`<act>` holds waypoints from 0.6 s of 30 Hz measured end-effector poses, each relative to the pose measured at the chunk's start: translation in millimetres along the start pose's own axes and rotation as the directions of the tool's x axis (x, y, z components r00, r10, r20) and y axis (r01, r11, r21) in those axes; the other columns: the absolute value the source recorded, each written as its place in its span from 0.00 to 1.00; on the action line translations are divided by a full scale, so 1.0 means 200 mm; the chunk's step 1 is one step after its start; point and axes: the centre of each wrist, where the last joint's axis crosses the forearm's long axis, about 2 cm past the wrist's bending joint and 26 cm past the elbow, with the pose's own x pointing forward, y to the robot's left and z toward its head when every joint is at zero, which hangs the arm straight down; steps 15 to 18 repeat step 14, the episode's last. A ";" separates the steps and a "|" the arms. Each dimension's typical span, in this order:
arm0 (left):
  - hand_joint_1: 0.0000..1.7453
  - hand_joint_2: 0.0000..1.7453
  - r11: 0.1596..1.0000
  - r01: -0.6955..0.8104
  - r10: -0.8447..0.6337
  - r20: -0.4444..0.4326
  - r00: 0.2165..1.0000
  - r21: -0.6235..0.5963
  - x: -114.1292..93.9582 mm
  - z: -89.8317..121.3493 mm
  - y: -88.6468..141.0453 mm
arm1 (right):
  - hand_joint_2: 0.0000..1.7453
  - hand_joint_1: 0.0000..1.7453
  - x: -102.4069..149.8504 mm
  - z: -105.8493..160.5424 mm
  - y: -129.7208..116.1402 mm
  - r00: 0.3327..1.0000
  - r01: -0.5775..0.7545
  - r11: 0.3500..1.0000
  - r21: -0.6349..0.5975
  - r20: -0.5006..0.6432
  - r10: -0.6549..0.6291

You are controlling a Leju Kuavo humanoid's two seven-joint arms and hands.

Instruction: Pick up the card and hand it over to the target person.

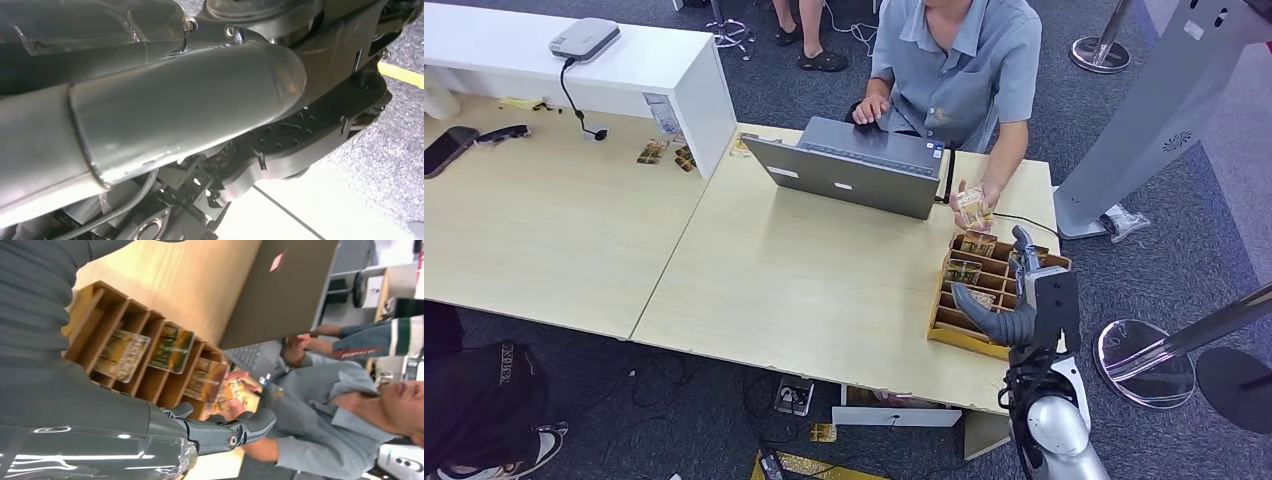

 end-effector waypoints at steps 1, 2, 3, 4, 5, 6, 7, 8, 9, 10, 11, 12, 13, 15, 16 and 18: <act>0.00 0.00 1.000 -0.002 0.002 0.000 1.000 0.000 0.00 0.00 0.00 | 1.00 0.00 -0.02 0.01 0.01 1.000 -0.003 1.000 0.002 -0.010 0.003; 0.00 0.00 1.000 -0.003 0.003 0.001 1.000 -0.001 0.00 0.00 0.00 | 1.00 0.00 -0.03 0.01 0.01 1.000 -0.014 1.000 0.001 -0.010 0.014; 0.00 0.00 1.000 -0.004 0.004 0.000 1.000 -0.003 0.00 0.00 0.00 | 1.00 0.00 -0.03 0.01 0.01 1.000 -0.026 1.000 -0.001 -0.004 0.026; 0.00 0.00 1.000 -0.004 0.004 -0.001 1.000 -0.005 0.00 0.00 0.00 | 1.00 0.00 -0.03 0.00 0.01 0.999 -0.042 0.999 -0.007 0.003 0.042; 0.00 0.00 1.000 -0.005 0.005 -0.001 1.000 -0.007 0.00 -0.01 0.00 | 1.00 0.00 -0.02 0.00 0.01 0.998 -0.058 0.998 -0.014 0.012 0.058; 0.00 0.00 1.000 -0.006 0.006 -0.002 1.000 -0.009 -0.01 -0.01 -0.01 | 1.00 0.00 -0.01 -0.01 0.00 0.997 -0.070 0.997 -0.022 0.020 0.070; 0.00 0.00 1.000 -0.006 0.006 -0.003 1.000 -0.010 -0.01 -0.01 -0.01 | 1.00 0.00 0.00 -0.02 -0.01 0.996 -0.079 0.996 -0.032 0.026 0.080; 0.00 0.00 1.000 -0.008 0.008 -0.004 1.000 -0.010 -0.01 -0.01 -0.01 | 1.00 0.00 0.00 -0.03 -0.02 0.995 -0.089 0.995 -0.039 0.031 0.091; 0.00 0.00 1.000 -0.009 0.009 -0.004 1.000 -0.010 -0.01 -0.01 -0.01 | 1.00 0.00 0.01 -0.03 -0.02 0.995 -0.095 0.994 -0.045 0.034 0.097; 0.00 0.00 1.000 -0.010 0.010 -0.005 1.000 -0.008 -0.01 -0.01 -0.01 | 1.00 0.00 0.01 -0.03 -0.03 0.994 -0.100 0.994 -0.049 0.036 0.102; 0.00 0.00 1.000 -0.011 0.010 -0.005 1.000 -0.007 -0.01 -0.01 -0.01 | 1.00 0.00 0.01 -0.03 -0.03 0.993 -0.106 0.993 -0.052 0.037 0.108; 0.00 0.00 1.000 -0.011 0.011 -0.005 1.000 -0.006 -0.01 -0.01 -0.01 | 1.00 0.00 0.01 -0.03 -0.04 0.993 -0.107 0.993 -0.053 0.036 0.109; 0.00 0.00 1.000 -0.011 0.011 -0.005 1.000 -0.005 -0.01 -0.01 -0.01 | 1.00 0.00 0.01 -0.03 -0.04 0.993 -0.107 0.993 -0.054 0.034 0.109; 0.00 0.00 1.000 -0.012 0.012 -0.004 1.000 -0.006 -0.01 -0.01 -0.01 | 1.00 0.00 0.01 -0.03 -0.04 0.993 -0.107 0.993 -0.055 0.033 0.109; 0.00 0.00 1.000 -0.012 0.012 -0.004 1.000 -0.006 -0.01 -0.01 -0.01 | 1.00 0.00 0.01 -0.03 -0.04 0.993 -0.107 0.993 -0.055 0.033 0.109; 0.00 0.00 1.000 -0.012 0.012 -0.004 1.000 -0.006 -0.01 -0.01 -0.01 | 1.00 0.00 0.01 -0.03 -0.04 0.993 -0.107 0.993 -0.055 0.033 0.109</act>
